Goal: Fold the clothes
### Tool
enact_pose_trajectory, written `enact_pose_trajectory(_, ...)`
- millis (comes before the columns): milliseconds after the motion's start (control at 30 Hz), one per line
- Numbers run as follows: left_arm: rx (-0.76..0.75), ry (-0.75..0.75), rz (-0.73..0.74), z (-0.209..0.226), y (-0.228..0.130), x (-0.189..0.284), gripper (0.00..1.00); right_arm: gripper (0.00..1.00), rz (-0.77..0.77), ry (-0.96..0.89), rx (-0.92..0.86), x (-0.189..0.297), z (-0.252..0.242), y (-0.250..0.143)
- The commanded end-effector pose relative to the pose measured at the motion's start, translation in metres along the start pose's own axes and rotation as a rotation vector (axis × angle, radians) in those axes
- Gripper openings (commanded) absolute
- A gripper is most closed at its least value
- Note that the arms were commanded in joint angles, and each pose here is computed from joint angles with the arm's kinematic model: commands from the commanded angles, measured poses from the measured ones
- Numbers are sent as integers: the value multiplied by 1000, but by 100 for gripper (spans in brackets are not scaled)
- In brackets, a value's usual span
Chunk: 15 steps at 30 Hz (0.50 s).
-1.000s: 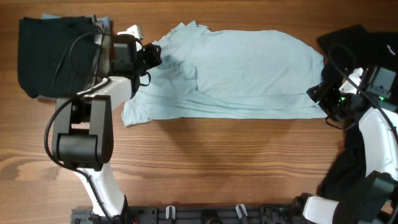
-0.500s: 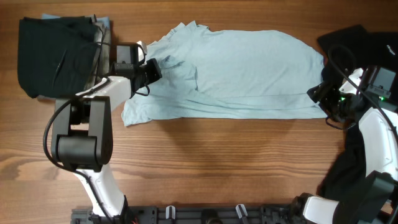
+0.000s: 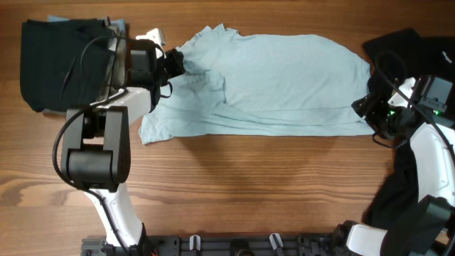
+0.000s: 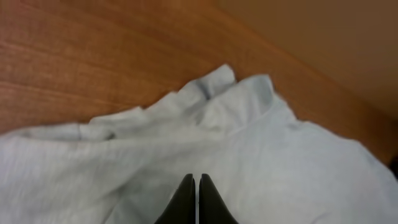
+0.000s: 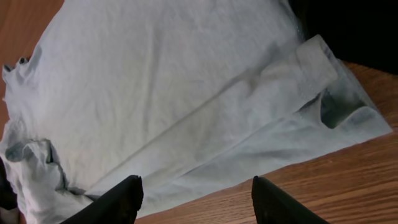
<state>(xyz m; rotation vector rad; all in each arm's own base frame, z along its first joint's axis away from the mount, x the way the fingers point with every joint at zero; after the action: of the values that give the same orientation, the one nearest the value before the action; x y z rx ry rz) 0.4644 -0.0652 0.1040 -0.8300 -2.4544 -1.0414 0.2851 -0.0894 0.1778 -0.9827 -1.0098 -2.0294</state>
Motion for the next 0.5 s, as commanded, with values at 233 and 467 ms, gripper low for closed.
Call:
enact_pose_trajectory(233,-63,-34,61,-21,35,48,23,61,-19,-40,90,5,0,6)
enact_pose_trajectory(467,-103,41,168,-53,28,117,27,51,1,4,69,5,4,3)
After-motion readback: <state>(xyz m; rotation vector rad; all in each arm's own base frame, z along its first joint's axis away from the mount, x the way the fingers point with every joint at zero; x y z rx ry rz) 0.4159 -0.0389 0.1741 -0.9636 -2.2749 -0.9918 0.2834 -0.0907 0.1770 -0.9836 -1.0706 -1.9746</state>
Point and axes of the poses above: each gripper's point midway between its finger pads, its own x axis back along the fingers, its own z axis along the line the jaws close on, y = z × x, the point moved 9 cm from there along x, back along the fingers, and after that the axes turned 10 degrees about x, right-handed, at the moved point
